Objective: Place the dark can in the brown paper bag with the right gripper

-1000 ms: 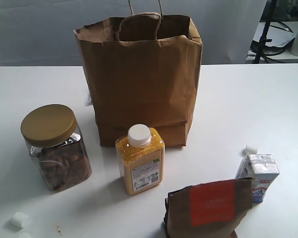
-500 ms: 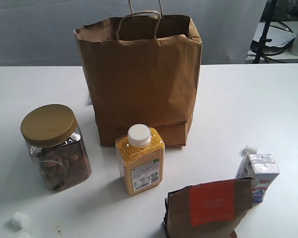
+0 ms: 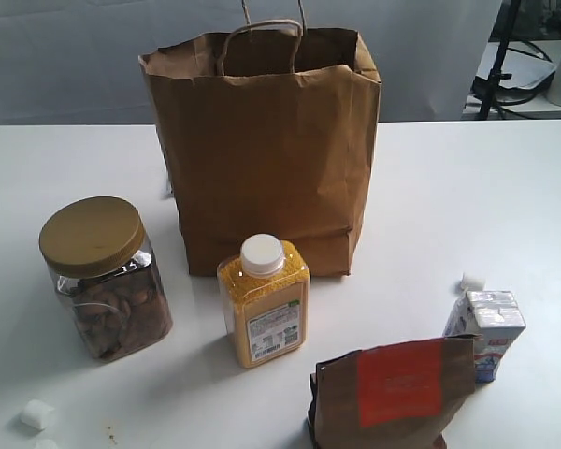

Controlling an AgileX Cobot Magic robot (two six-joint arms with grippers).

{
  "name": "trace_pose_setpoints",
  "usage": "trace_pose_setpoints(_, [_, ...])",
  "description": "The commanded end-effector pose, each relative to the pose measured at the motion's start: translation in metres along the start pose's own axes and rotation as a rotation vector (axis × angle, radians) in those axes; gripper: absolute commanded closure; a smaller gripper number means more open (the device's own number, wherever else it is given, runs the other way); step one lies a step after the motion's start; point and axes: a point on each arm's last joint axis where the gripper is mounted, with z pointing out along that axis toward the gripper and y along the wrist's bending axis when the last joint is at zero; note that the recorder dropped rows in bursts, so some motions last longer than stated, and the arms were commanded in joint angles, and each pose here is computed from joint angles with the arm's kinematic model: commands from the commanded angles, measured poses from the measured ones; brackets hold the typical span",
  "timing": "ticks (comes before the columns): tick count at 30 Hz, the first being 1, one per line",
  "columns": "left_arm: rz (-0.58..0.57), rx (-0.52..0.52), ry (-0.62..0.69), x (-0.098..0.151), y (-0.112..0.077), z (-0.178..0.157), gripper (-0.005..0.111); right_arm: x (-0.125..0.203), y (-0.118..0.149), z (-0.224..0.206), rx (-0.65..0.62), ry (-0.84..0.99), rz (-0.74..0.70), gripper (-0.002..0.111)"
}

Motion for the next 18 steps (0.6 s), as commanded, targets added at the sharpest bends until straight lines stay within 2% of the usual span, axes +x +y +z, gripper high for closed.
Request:
trace_pose_setpoints(1, [0.000, 0.005, -0.003, 0.001, 0.000, 0.000, 0.107, 0.027, -0.007, -0.012, 0.052, -0.166, 0.103, 0.108])
trace_pose_setpoints(8, [0.000, 0.005, -0.003, 0.001, 0.000, 0.000, 0.107, 0.063, -0.011, -0.009, 0.097, -0.214, 0.128, 0.108])
trace_pose_setpoints(13, [0.000, 0.005, -0.003, 0.001, 0.000, 0.000, 0.107, 0.074, -0.011, -0.003, 0.088, -0.208, 0.054, 0.108])
trace_pose_setpoints(18, [0.000, 0.005, -0.003, 0.001, 0.000, 0.000, 0.107, 0.104, -0.013, 0.010, 0.090, -0.120, -0.034, 0.108])
